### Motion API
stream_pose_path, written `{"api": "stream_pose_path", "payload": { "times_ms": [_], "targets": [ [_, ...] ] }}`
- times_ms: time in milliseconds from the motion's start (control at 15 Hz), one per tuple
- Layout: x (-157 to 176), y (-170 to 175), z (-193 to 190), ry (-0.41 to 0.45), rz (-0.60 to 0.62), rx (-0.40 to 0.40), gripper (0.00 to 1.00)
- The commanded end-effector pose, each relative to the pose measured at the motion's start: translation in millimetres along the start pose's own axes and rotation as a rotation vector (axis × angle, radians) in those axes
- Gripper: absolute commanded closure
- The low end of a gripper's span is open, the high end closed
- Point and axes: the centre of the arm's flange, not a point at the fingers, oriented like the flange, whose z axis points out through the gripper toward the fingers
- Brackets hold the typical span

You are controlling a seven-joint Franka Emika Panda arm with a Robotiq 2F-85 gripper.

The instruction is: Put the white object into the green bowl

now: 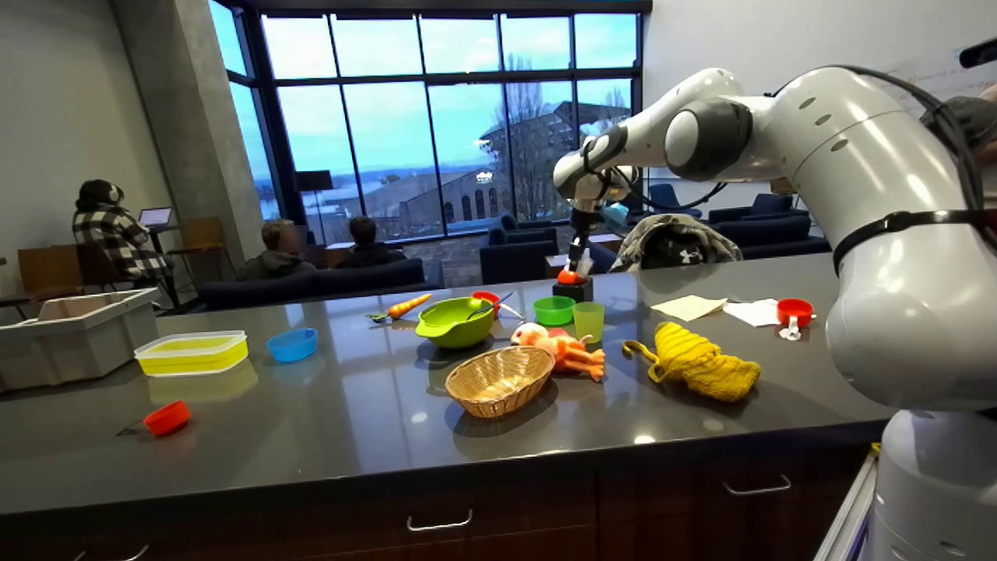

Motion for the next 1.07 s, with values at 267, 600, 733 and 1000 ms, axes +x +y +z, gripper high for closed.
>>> {"api": "stream_pose_path", "payload": {
  "times_ms": [267, 600, 733, 1000],
  "targets": [
    [28, -8, -2, 0.020, -0.111, 0.074, 0.90],
    [39, -12, 8, 0.016, -0.154, 0.104, 0.90],
    [47, -13, 14, 0.014, -0.183, 0.104, 0.90],
    [56, -16, 24, 0.007, -0.213, 0.112, 0.90]
  ]
}}
